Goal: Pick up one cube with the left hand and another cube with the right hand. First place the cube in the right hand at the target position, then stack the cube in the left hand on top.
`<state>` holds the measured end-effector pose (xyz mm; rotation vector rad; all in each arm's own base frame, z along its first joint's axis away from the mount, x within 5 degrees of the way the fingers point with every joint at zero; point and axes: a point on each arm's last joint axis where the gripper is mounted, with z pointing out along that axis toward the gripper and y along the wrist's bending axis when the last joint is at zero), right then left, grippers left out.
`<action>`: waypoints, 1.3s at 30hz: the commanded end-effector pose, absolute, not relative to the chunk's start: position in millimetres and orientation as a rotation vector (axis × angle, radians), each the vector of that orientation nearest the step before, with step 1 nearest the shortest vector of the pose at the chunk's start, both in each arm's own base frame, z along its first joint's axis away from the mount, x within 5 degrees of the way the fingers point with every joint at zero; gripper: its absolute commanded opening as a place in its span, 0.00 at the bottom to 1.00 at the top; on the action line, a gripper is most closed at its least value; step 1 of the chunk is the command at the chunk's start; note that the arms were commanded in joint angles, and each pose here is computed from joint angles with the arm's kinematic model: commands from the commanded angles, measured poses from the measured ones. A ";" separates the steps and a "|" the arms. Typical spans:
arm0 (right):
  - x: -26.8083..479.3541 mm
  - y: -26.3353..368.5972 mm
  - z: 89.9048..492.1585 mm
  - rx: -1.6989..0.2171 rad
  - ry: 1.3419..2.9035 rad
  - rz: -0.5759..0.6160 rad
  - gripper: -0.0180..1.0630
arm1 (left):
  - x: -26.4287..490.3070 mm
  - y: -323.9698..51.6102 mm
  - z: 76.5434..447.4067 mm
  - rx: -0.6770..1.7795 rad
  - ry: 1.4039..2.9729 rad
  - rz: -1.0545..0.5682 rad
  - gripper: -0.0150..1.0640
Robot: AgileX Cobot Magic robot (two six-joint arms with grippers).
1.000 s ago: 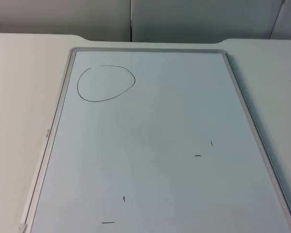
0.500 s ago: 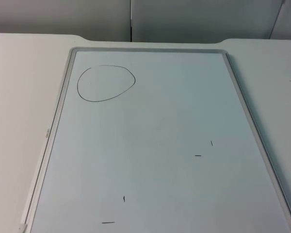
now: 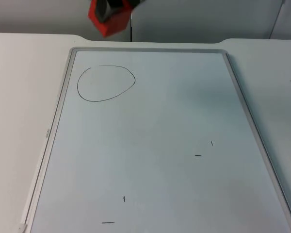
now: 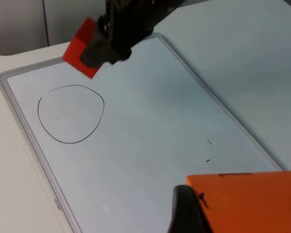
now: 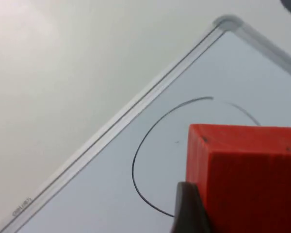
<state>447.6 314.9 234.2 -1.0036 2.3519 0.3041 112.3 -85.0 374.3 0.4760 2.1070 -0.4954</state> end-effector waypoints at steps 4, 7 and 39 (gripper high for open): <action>459.5 321.6 189.7 -1.013 2.365 0.270 0.01 | 110.9 -84.9 375.6 0.481 2.093 -0.502 0.12; 460.8 324.5 178.5 -1.021 2.365 0.259 0.01 | 110.9 -84.9 375.6 0.481 2.093 -0.502 0.12; 466.0 333.8 123.5 -1.026 2.376 0.234 0.01 | 110.6 -85.1 375.4 0.479 2.096 -0.508 0.12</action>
